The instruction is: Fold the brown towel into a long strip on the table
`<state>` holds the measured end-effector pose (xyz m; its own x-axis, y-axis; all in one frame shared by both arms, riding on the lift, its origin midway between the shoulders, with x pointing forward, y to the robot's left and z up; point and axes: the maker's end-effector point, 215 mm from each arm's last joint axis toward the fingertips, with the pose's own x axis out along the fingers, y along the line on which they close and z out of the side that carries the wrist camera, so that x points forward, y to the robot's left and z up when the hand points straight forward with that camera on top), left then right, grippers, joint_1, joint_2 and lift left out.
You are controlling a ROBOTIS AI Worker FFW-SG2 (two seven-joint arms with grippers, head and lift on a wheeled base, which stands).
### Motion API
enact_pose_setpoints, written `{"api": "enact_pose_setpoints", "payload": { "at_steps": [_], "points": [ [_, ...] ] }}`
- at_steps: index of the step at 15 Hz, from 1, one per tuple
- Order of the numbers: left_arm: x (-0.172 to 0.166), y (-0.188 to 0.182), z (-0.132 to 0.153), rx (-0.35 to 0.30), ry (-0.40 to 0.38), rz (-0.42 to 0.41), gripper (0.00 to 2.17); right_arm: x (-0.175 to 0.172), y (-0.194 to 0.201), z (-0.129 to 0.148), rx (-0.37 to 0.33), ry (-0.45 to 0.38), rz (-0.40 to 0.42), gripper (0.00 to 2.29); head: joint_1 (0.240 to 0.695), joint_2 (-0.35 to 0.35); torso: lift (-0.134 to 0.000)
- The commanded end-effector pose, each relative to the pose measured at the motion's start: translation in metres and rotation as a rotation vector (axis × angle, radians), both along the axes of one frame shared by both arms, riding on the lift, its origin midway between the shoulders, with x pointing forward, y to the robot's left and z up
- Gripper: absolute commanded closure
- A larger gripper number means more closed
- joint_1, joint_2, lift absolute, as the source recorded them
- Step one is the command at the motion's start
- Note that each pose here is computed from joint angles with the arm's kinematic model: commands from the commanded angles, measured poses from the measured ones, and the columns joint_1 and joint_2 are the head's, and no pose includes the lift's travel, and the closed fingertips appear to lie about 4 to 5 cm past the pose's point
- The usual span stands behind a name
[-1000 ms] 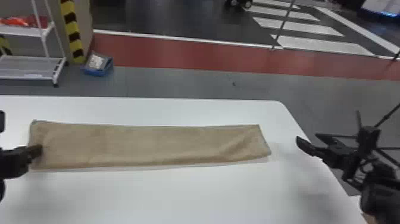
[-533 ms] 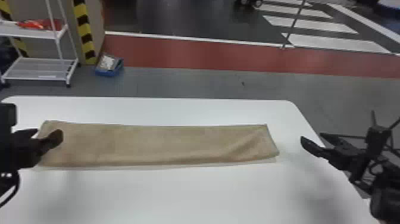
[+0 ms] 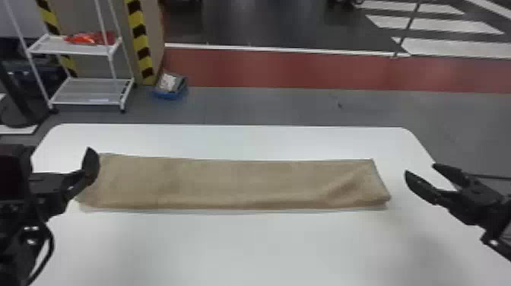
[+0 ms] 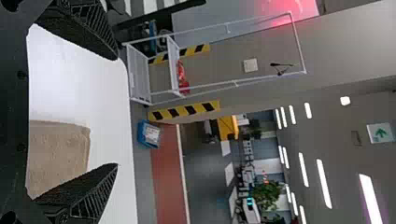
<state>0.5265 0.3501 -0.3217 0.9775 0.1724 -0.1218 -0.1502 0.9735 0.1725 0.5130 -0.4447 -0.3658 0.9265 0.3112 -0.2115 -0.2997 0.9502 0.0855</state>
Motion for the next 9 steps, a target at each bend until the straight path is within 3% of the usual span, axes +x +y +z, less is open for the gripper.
{"api": "enact_pose_setpoints", "payload": {
  "at_steps": [1, 5, 9],
  "points": [
    [-0.018, -0.047, 0.006, -0.045, -0.053, -0.071, 0.07, -0.012, 0.034, 0.008, 0.002, -0.040, 0.037, 0.08, 0.695, -0.099, -0.110],
    [-0.033, -0.128, -0.001, -0.086, -0.074, -0.172, 0.07, -0.032, 0.082, 0.015, -0.026, -0.104, 0.030, 0.08, 0.695, -0.136, -0.110],
    [-0.043, -0.159, -0.006, -0.073, -0.101, -0.208, 0.06, -0.066, 0.114, 0.041, -0.019, -0.191, -0.094, 0.09, 0.695, -0.172, -0.110]
  ]
}}
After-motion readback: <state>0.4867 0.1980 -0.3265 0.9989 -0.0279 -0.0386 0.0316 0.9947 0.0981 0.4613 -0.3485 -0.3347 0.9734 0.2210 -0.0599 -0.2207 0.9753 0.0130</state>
